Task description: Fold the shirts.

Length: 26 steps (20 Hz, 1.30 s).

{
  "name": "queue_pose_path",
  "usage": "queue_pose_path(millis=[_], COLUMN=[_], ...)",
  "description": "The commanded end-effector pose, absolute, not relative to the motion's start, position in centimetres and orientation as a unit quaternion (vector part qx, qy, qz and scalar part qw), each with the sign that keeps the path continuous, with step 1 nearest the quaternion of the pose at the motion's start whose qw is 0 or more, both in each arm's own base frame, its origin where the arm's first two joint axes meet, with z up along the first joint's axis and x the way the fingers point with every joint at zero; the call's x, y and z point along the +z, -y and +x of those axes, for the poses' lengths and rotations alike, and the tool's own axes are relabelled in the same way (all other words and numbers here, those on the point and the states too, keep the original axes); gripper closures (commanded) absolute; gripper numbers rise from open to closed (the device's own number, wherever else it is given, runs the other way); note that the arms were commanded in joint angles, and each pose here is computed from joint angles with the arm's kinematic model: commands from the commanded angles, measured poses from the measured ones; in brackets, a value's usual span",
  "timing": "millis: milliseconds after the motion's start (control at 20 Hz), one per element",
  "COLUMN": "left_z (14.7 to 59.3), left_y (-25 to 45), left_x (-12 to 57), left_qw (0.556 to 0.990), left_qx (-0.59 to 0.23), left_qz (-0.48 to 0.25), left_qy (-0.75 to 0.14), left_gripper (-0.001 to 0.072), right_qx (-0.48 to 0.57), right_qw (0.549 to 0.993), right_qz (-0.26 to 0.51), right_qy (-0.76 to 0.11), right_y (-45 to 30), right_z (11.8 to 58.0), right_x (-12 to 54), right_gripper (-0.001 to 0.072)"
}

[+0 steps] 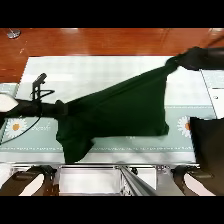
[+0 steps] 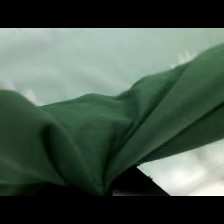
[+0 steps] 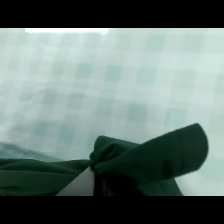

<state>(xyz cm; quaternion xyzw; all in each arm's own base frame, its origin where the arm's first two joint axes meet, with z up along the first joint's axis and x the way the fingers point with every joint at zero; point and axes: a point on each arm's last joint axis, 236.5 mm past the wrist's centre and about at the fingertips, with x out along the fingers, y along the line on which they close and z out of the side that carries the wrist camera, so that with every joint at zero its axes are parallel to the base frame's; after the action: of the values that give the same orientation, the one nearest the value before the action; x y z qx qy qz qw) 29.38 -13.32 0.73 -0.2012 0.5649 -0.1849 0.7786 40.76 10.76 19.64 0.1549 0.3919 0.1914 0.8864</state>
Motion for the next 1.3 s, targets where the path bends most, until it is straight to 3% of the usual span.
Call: queue_pose_path(millis=[0, 200, 250, 300, 350, 550, 650, 750, 900, 1050, 1250], left_z=[36.7, 40.7, 41.1, 41.0, 40.5, 37.1, 34.9, 30.8, 25.1, 23.2, 24.1], left_y=[12.3, 13.7, 13.9, 14.1, 13.6, 4.2, 0.3, -0.9, -0.2, -0.9, -0.9], left_x=[-2.3, -2.3, -2.2, -1.9, -1.7, -1.2, -1.3, -3.2, -6.3, -7.9, -9.1], left_qw=[0.801, 0.784, 0.780, 0.773, 0.766, 0.742, 0.734, 0.697, 0.642, 0.622, 0.638], left_qx=[-0.141, -0.156, -0.161, -0.170, -0.178, -0.109, -0.068, -0.048, -0.047, -0.004, 0.005], left_qz=[-0.218, -0.242, -0.241, -0.236, -0.214, -0.115, -0.155, -0.227, -0.365, -0.483, -0.519], left_qy=[-0.539, -0.550, -0.554, -0.564, -0.580, -0.651, -0.658, -0.679, -0.673, -0.616, -0.569], left_gripper=[0.0681, 0.0675, 0.0549, 0.0166, 0.0003, 0.0003, 0.0004, 0.0004, 0.0004, 0.0004, 0.0005], right_qx=[0.186, 0.187, 0.186, 0.194, 0.205, 0.215, 0.145, 0.067, 0.058, 0.122, 0.141], right_qw=[0.867, 0.829, 0.818, 0.806, 0.798, 0.767, 0.741, 0.733, 0.763, 0.762, 0.749], right_qz=[0.220, 0.305, 0.330, 0.349, 0.360, 0.338, 0.232, 0.168, 0.252, 0.339, 0.359], right_qy=[-0.407, -0.430, -0.433, -0.437, -0.438, -0.500, -0.613, -0.656, -0.593, -0.538, -0.540], right_y=[-11.7, -13.3, -13.6, -14.0, -14.0, -8.5, -2.8, 1.3, -0.7, -5.9, -7.9], right_z=[49.0, 54.7, 55.6, 55.9, 55.9, 51.4, 45.2, 40.8, 38.6, 35.4, 31.8], right_x=[14.5, 11.0, 10.5, 10.3, 10.5, 10.6, 6.7, 4.1, 1.5, 0.3, -0.9], right_gripper=[0.0683, 0.0677, 0.0482, 0.0156, 0.0086, 0.0087, 0.0087, 0.0087, 0.0087, 0.0087, 0.0087])
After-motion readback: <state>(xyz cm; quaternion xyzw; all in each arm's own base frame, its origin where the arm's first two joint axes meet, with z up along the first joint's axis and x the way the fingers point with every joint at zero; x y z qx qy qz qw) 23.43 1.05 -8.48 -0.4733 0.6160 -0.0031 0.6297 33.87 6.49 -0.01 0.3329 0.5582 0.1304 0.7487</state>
